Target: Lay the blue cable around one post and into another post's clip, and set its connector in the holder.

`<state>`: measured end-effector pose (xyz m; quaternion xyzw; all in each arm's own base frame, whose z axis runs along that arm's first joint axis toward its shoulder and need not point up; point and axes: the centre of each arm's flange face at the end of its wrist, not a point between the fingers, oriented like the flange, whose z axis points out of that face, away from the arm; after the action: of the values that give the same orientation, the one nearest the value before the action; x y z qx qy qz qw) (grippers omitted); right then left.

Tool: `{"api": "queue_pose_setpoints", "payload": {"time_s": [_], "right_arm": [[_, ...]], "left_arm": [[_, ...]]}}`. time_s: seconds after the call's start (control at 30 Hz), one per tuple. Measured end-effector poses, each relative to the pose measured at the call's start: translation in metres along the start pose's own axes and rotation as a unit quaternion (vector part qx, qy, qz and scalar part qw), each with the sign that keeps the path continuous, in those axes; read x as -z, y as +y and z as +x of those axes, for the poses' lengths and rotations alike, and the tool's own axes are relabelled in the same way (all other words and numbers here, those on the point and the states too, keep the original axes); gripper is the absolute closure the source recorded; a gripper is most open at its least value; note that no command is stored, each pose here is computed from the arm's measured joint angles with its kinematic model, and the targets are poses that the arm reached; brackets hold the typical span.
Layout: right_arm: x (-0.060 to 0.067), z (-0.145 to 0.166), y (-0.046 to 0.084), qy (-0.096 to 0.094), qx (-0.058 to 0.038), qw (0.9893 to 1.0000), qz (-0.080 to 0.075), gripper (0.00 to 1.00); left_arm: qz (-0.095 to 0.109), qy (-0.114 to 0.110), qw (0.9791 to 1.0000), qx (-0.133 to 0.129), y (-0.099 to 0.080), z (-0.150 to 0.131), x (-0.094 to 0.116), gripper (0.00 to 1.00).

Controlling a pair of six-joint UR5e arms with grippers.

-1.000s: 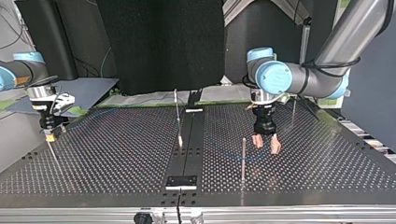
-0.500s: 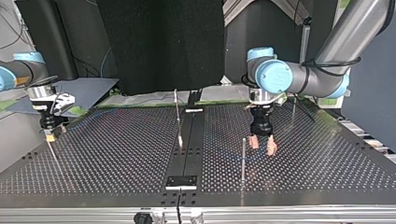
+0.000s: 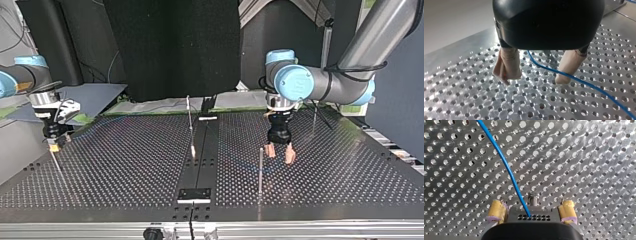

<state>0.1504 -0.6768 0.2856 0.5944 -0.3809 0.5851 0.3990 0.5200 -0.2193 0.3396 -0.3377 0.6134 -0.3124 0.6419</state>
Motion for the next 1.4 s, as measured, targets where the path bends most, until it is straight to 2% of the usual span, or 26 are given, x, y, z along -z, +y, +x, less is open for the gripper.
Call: {"api": "queue_pose_setpoints", "payload": {"time_s": [0.2,0.37,0.8,1.0,1.23,1.4], "right_arm": [[0.0,0.0,0.0,0.0,0.0001,1.0,0.0,0.0],[0.0,0.0,0.0,0.0,0.0002,1.0,0.0,0.0],[0.0,0.0,0.003,0.001,-0.0013,1.0,-0.002,0.0],[0.001,0.0,0.003,0.0,-0.0027,1.0,-0.002,0.0],[0.001,0.0,0.004,-0.001,-0.0033,1.0,-0.003,0.0],[0.001,0.0,0.005,-0.001,-0.0036,1.0,-0.004,0.0]], "left_arm": [[-0.007,-0.001,0.9997,0.025,-0.002,-0.004,0.004,0.0],[-0.013,-0.008,0.9988,0.046,-0.013,-0.015,0.015,0.0],[-0.032,0.021,0.9955,0.087,-0.023,-0.011,0.035,0.0],[-0.035,0.022,0.9965,0.072,-0.036,-0.02,0.05,0.0],[-0.023,0.029,0.9983,0.045,-0.056,-0.039,0.067,0.0],[-0.028,0.02,0.9992,0.023,-0.068,-0.052,0.083,0.0]]}}
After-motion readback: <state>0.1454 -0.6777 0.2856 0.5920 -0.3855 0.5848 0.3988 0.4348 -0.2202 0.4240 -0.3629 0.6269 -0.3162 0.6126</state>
